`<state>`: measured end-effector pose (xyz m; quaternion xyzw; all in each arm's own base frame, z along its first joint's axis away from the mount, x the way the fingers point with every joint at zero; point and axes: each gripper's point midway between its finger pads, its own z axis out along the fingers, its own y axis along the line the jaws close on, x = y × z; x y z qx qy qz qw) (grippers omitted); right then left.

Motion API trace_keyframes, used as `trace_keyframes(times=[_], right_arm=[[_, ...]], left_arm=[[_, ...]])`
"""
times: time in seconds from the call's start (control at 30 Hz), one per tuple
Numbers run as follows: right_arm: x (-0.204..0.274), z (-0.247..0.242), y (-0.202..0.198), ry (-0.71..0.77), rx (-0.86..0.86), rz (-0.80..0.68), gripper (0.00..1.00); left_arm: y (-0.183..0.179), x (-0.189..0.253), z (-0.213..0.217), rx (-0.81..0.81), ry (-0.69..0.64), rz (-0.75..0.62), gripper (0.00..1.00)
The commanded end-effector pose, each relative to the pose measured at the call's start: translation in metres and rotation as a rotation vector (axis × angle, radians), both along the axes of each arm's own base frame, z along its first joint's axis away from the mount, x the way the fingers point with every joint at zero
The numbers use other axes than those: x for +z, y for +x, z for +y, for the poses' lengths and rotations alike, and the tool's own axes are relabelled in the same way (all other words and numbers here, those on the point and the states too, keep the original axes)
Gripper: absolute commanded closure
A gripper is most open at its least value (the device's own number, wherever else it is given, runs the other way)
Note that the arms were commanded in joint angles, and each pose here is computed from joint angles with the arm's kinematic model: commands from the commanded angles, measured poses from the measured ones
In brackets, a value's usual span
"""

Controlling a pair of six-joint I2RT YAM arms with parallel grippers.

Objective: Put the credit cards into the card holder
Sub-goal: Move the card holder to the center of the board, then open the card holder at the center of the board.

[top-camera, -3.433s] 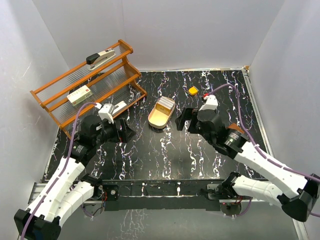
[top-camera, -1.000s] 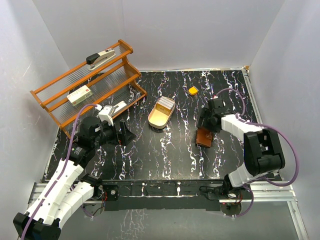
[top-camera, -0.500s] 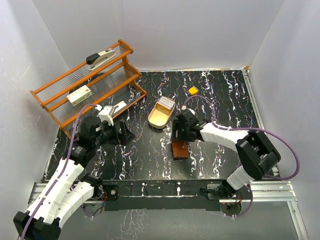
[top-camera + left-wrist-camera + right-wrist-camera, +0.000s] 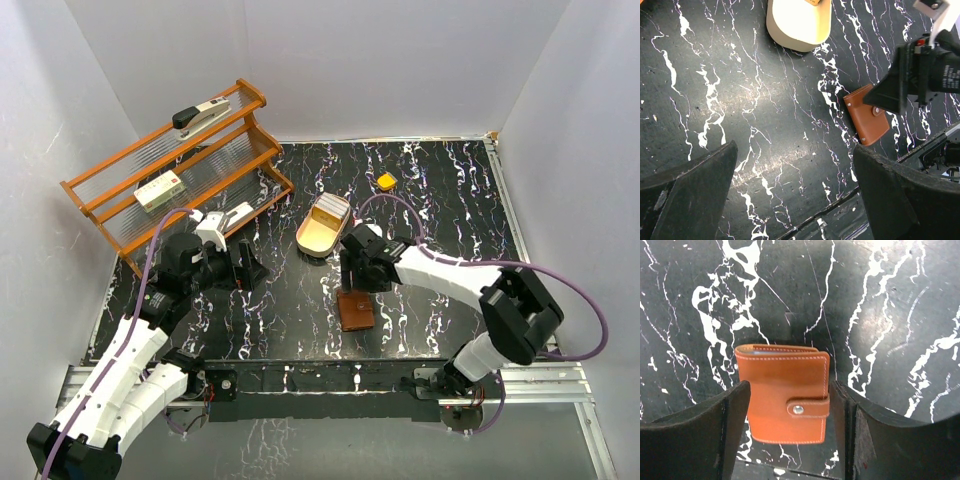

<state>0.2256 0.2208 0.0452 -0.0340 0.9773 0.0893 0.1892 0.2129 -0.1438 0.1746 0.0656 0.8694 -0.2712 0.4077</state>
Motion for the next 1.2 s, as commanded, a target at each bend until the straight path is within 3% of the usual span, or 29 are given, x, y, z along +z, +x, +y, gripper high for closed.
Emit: trace_keyframes(times=[0.0, 0.4, 0.73, 0.97, 1.07, 1.17], right_arm=[[0.025, -0.012, -0.001, -0.007, -0.001, -0.062, 0.39], [0.022, -0.014, -0.018, 0.061, -0.018, -0.059, 0.63], [0.004, -0.004, -0.027, 0.053, 0.014, -0.03, 0.63], [-0.014, -0.019, -0.03, -0.068, 0.009, -0.037, 0.59], [-0.018, -0.022, -0.029, -0.102, 0.031, -0.058, 0.6], [-0.021, -0.025, -0.028, -0.136, 0.055, -0.076, 0.69]], left_arm=[[0.003, 0.017, 0.002, 0.006, -0.007, -0.045, 0.01], [0.003, 0.015, 0.003, 0.017, -0.002, -0.039, 0.01], [0.004, 0.016, 0.004, 0.021, -0.001, -0.043, 0.01], [0.002, 0.019, 0.002, 0.007, -0.017, -0.056, 0.01], [0.001, 0.019, 0.003, 0.016, -0.018, -0.058, 0.01], [0.001, 0.018, 0.003, 0.016, -0.014, -0.051, 0.01]])
